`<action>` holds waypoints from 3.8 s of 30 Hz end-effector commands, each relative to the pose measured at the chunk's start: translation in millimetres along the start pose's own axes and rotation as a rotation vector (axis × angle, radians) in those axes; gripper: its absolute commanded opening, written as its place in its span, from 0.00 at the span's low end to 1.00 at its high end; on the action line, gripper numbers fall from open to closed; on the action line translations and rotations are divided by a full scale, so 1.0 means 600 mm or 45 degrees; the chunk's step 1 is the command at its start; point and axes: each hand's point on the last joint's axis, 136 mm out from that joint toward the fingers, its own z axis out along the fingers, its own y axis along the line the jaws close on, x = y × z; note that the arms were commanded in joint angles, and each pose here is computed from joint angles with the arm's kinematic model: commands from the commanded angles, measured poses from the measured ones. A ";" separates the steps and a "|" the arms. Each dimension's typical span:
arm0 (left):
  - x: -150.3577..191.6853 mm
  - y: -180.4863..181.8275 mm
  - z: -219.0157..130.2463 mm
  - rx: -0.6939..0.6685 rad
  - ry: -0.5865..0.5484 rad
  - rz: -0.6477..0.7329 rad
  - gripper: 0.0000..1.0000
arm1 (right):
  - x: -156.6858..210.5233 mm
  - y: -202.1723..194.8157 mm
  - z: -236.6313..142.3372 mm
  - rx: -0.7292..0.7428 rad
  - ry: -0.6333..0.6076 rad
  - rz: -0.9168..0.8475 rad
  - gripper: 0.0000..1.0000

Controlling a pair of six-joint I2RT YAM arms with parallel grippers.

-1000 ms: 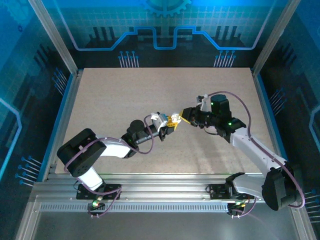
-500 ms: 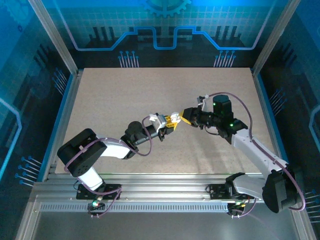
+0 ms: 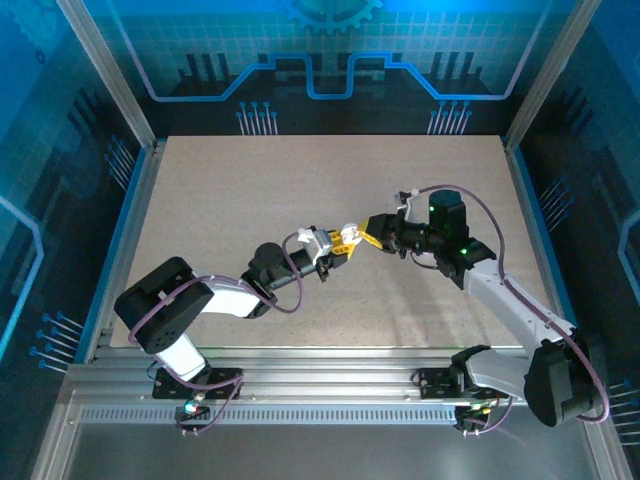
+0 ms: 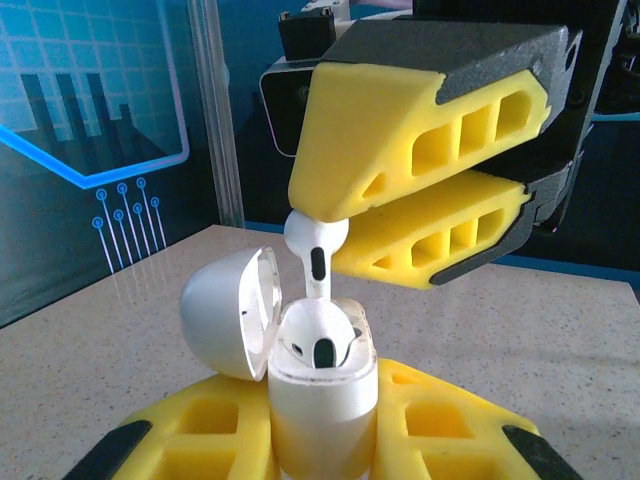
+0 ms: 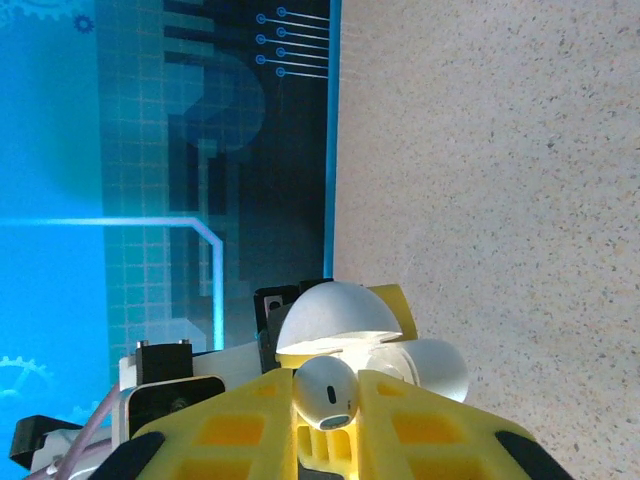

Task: Insert the wireless bluetooth earbuds into the charging case

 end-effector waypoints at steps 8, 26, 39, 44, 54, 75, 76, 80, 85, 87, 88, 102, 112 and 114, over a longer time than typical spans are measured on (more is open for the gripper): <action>-0.041 -0.011 0.001 0.034 -0.118 0.101 0.10 | 0.017 0.005 -0.006 -0.041 0.083 0.043 0.19; -0.044 -0.012 0.004 0.037 -0.125 0.097 0.10 | 0.013 0.007 -0.016 -0.026 0.087 0.047 0.19; -0.028 -0.007 0.011 0.014 -0.079 0.087 0.10 | -0.006 0.013 -0.014 -0.047 0.062 0.032 0.18; -0.028 -0.008 0.012 0.019 -0.084 0.093 0.10 | 0.000 0.015 -0.016 -0.060 0.076 0.037 0.18; -0.032 -0.009 0.012 0.021 -0.094 0.094 0.10 | 0.010 0.019 -0.016 -0.078 0.118 0.045 0.18; -0.046 -0.018 0.010 0.056 -0.130 0.089 0.10 | 0.012 -0.001 -0.019 -0.036 0.152 0.097 0.18; -0.046 -0.020 0.010 0.061 -0.131 0.088 0.10 | 0.011 -0.002 -0.020 -0.035 0.150 0.099 0.18; -0.047 -0.021 0.009 0.065 -0.132 0.087 0.10 | 0.010 -0.005 -0.022 -0.028 0.150 0.111 0.18; -0.051 -0.026 0.006 0.084 -0.139 0.097 0.10 | 0.009 -0.009 -0.027 -0.039 0.157 0.124 0.19; -0.052 -0.026 0.005 0.083 -0.141 0.102 0.10 | 0.012 -0.004 -0.028 -0.054 0.173 0.119 0.19; -0.051 -0.027 0.005 0.084 -0.139 0.106 0.10 | 0.012 -0.001 -0.029 -0.061 0.177 0.112 0.19; -0.052 -0.030 0.003 0.093 -0.144 0.176 0.10 | 0.032 0.035 -0.035 -0.117 0.290 0.055 0.19; -0.060 -0.034 0.001 0.106 -0.158 0.179 0.10 | 0.029 0.020 -0.031 -0.084 0.288 0.074 0.19; -0.060 -0.035 0.000 0.108 -0.158 0.179 0.10 | 0.029 0.019 -0.030 -0.085 0.287 0.072 0.19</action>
